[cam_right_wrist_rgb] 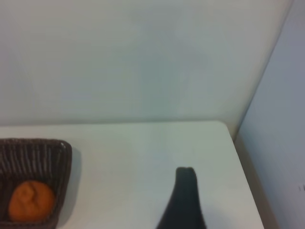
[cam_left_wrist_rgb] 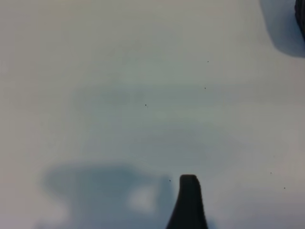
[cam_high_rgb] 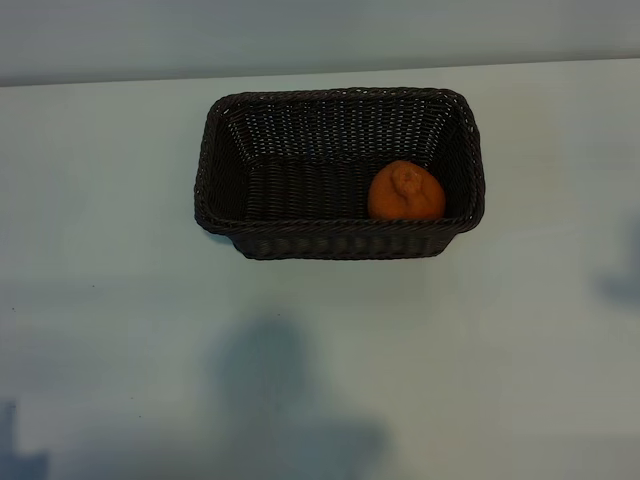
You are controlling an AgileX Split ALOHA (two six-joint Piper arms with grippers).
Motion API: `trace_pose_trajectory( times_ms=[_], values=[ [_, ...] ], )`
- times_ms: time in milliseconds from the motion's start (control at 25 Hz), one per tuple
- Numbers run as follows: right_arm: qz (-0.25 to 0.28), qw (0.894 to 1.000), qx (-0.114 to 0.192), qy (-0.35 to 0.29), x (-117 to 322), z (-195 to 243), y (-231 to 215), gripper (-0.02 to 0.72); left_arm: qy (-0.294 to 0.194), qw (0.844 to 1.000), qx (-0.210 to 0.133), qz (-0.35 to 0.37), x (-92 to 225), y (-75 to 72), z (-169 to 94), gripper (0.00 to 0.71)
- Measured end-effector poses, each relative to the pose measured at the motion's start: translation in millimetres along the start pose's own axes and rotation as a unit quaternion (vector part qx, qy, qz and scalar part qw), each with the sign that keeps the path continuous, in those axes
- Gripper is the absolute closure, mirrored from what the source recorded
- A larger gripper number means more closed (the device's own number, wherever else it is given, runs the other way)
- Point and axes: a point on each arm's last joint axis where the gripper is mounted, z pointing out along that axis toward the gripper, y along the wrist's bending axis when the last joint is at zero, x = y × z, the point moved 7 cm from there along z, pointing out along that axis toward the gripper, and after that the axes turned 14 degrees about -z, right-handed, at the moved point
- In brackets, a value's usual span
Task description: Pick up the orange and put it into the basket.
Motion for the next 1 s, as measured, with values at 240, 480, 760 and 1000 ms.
trace_pose_trajectory(
  times_ms=[240, 480, 760, 1000],
  values=[
    [-0.001, 0.999, 0.003, -0.033, 53, -11, 13, 0.123, 0.000, 1.000, 0.000, 0.000, 0, 0.1, 0, 0.118],
    [-0.001, 0.999, 0.003, -0.034, 98, -12, 23, 0.123, 0.000, 1.000, 0.000, 0.000, 0, 0.1, 0, 0.118],
    [0.005, 1.000, -0.012, -0.016, 139, -4, 36, 0.123, 0.000, 1.000, 0.000, 0.000, 0, 0.1, 0, 0.118],
    [0.008, 0.998, -0.039, 0.054, 168, 9, 47, 0.123, 0.000, 1.000, -0.001, 0.000, 0, 0.3, 0, 0.118]
  ],
)
